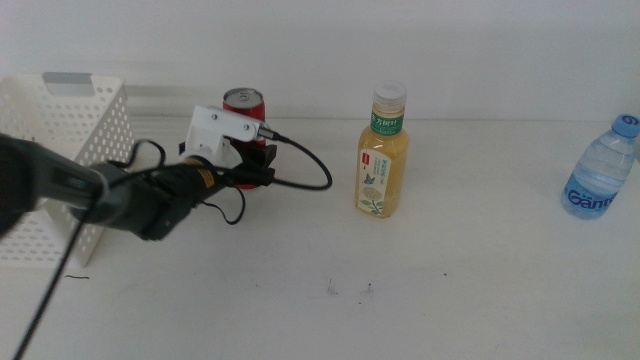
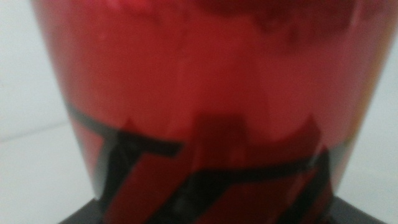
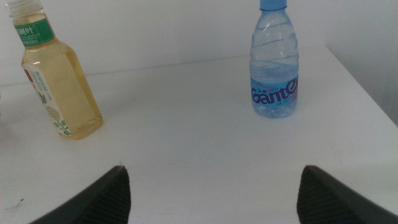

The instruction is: Use arms to grab the bottles and put them into the dustbin to the left of the table.

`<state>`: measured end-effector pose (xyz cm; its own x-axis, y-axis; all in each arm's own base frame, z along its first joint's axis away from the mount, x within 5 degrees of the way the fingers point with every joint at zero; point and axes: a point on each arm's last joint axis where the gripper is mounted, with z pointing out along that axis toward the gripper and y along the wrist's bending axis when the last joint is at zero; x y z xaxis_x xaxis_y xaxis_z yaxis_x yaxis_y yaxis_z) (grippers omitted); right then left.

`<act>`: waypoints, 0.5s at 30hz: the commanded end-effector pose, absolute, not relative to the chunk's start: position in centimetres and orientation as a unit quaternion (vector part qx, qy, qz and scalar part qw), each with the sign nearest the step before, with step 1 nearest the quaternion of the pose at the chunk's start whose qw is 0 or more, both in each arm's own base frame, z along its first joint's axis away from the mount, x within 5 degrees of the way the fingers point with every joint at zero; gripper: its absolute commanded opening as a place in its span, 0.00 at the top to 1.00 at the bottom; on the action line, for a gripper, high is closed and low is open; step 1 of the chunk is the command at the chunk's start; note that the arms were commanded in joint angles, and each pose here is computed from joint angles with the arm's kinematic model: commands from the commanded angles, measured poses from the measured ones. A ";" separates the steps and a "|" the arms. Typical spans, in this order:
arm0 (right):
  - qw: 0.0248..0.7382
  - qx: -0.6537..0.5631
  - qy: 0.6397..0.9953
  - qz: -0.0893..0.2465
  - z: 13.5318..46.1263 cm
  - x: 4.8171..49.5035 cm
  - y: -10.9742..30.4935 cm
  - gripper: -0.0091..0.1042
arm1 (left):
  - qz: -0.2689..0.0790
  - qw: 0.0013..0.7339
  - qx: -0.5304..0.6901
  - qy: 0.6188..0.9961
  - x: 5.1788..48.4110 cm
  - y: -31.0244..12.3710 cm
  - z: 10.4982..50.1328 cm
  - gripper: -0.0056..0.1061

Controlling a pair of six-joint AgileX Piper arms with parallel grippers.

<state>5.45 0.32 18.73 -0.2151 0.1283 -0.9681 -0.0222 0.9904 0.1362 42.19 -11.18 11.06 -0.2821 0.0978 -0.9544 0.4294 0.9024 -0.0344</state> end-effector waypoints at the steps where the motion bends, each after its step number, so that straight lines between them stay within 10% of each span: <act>1: 0.629 0.034 0.775 0.057 18.7 5.5 0.3 0.31 | -0.151 0.587 0.158 0.780 41.3 -11.0 15.8 0.97; 15: 0.629 0.034 0.775 0.057 18.7 5.5 0.3 0.31 | -0.001 0.473 0.036 0.880 35.8 -2.8 33.5 0.97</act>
